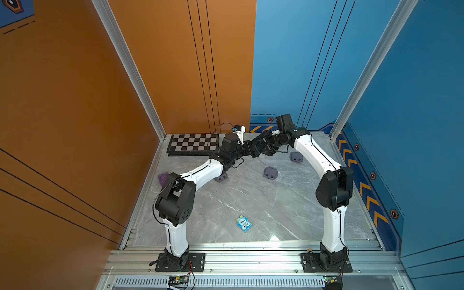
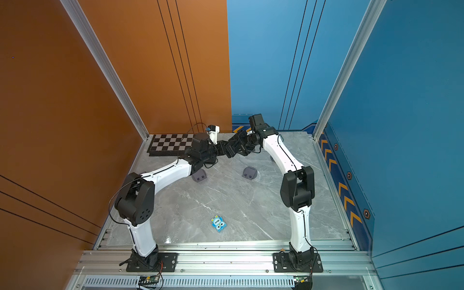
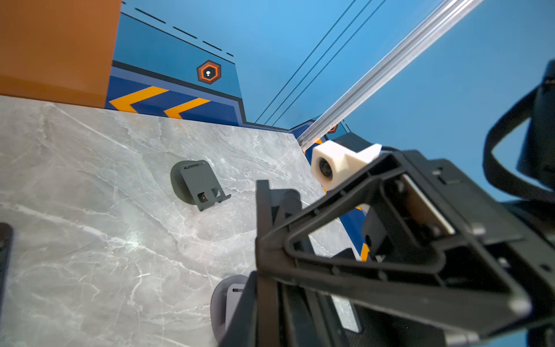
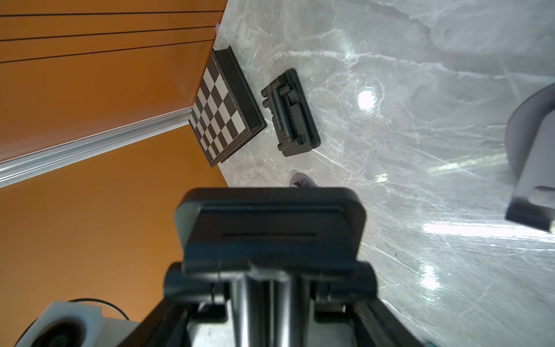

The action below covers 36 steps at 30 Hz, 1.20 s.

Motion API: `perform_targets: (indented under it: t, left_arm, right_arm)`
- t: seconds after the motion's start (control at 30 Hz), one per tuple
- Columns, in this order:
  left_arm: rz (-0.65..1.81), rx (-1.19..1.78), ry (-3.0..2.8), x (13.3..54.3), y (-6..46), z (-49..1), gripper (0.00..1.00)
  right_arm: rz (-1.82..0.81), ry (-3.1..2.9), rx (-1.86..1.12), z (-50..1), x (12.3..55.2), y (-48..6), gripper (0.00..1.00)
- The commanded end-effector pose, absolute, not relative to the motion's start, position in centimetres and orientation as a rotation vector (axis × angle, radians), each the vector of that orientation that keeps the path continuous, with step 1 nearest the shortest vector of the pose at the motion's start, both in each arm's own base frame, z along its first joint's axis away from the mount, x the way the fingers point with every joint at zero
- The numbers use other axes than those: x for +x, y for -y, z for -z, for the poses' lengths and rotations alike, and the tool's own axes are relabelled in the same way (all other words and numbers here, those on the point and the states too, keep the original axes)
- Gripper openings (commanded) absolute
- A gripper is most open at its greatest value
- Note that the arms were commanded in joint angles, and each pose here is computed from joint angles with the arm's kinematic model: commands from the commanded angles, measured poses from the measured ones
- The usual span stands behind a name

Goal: Open the phone stand

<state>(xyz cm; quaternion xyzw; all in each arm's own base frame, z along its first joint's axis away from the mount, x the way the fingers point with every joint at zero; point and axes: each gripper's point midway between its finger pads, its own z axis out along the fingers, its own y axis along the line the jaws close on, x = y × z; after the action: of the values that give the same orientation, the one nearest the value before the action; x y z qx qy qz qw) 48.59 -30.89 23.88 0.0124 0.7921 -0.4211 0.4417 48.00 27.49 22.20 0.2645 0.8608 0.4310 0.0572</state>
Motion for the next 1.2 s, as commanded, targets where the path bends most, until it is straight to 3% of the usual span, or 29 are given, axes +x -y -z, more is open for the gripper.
perform_targets:
  t: [0.0,0.4,0.43,0.6,0.63,1.17]
  left_arm:
    - [0.973,0.012,-1.895,50.0,28.5,-25.2,0.0]
    - [0.956,0.026,-1.938,48.3,27.0,-23.5,0.0]
    - [0.955,0.023,-1.945,48.1,27.0,-23.3,0.03]
    - [0.954,0.018,-1.957,47.5,26.7,-22.9,0.51]
    - [0.953,0.015,-1.956,47.4,26.6,-22.9,0.53]
    - [0.992,0.033,-1.973,46.8,28.4,-22.5,0.53]
  right_arm:
    - [-1.356,-2.699,0.837,-21.6,45.9,-28.8,0.15]
    - [-1.386,-2.661,0.857,-22.6,46.8,-29.0,0.16]
    - [-1.39,-2.651,0.851,-22.9,47.0,-28.9,0.16]
    - [-1.408,-2.613,0.853,-23.7,47.7,-28.6,0.16]
    - [-1.41,-2.612,0.858,-23.6,47.7,-28.6,0.16]
    - [-1.463,-2.555,0.846,-24.7,48.5,-29.2,0.15]
